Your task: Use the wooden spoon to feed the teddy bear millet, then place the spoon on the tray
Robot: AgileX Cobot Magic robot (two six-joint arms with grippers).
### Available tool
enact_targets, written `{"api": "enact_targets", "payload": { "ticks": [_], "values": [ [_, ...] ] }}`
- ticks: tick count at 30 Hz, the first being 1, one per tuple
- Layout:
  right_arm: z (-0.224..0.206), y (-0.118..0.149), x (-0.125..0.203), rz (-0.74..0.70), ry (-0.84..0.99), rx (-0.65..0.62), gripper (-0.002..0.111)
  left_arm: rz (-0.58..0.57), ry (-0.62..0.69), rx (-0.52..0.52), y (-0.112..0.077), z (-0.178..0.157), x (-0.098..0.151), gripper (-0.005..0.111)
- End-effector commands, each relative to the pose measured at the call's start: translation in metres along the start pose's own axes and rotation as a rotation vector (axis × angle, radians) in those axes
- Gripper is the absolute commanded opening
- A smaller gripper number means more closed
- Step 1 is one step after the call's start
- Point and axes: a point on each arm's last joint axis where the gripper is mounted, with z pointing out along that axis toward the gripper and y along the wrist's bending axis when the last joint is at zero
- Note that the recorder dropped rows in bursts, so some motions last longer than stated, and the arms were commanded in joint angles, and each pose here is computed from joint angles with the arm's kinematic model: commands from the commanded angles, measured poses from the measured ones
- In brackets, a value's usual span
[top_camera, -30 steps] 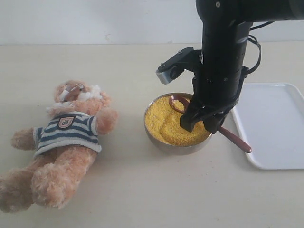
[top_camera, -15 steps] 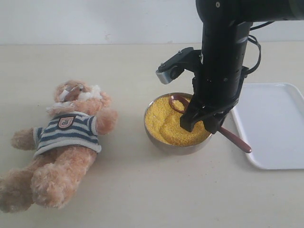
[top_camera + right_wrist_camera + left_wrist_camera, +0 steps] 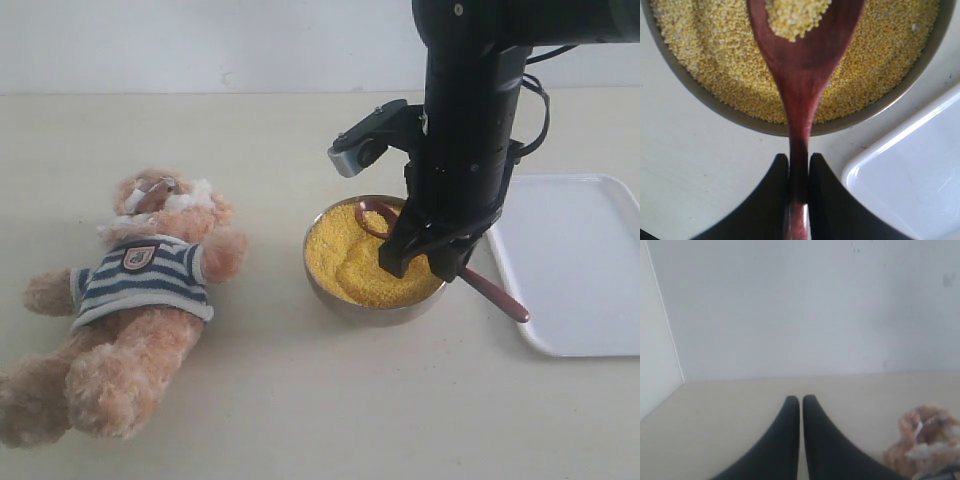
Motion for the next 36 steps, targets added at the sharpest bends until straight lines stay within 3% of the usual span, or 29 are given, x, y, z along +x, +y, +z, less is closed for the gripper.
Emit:
{"api": "enact_targets", "payload": {
  "ticks": [1,6,8,13,15,21,24,27,31,36],
  "values": [
    [-0.005,-0.002,0.002,0.006,-0.012,-0.003,-0.001,-0.072,-0.14,-0.024,0.002,-0.001,-0.012,0.004],
    [-0.005,-0.002,0.002,0.004,-0.012,-0.003,-0.001,-0.097,-0.23,-0.035,0.004,-0.003,-0.02,0.004],
    [-0.005,-0.002,0.002,0.005,-0.012,-0.005,-0.001,-0.178,-0.261,-0.028,0.004,-0.003,-0.022,0.004],
    [-0.005,-0.002,0.002,0.005,-0.013,-0.007,-0.001,-0.675,-0.313,0.046,0.005,-0.004,-0.026,0.004],
    [-0.005,-0.001,0.002,0.006,-0.013,-0.009,-0.001,-0.785,-0.312,0.064,0.005,-0.004,-0.026,0.004],
    [-0.005,0.0,0.001,0.005,-0.018,-0.028,-0.001,-0.816,-0.301,0.067,0.005,-0.004,-0.026,0.004],
    [-0.005,0.0,0.001,0.005,-0.018,-0.028,-0.001,-0.745,-0.29,0.072,0.003,-0.004,-0.025,0.004],
    [-0.005,0.0,0.001,0.006,-0.018,-0.028,-0.001,-0.69,-0.126,0.033,0.001,-0.002,-0.02,0.004],
    [-0.005,0.0,0.001,0.006,-0.018,-0.028,-0.001,-0.619,0.073,-0.017,0.002,-0.002,-0.034,0.004],
    [-0.005,0.0,0.001,0.006,-0.018,-0.028,-0.001,-0.391,0.36,0.146,-0.014,0.016,-0.051,0.004]
  ]
}}
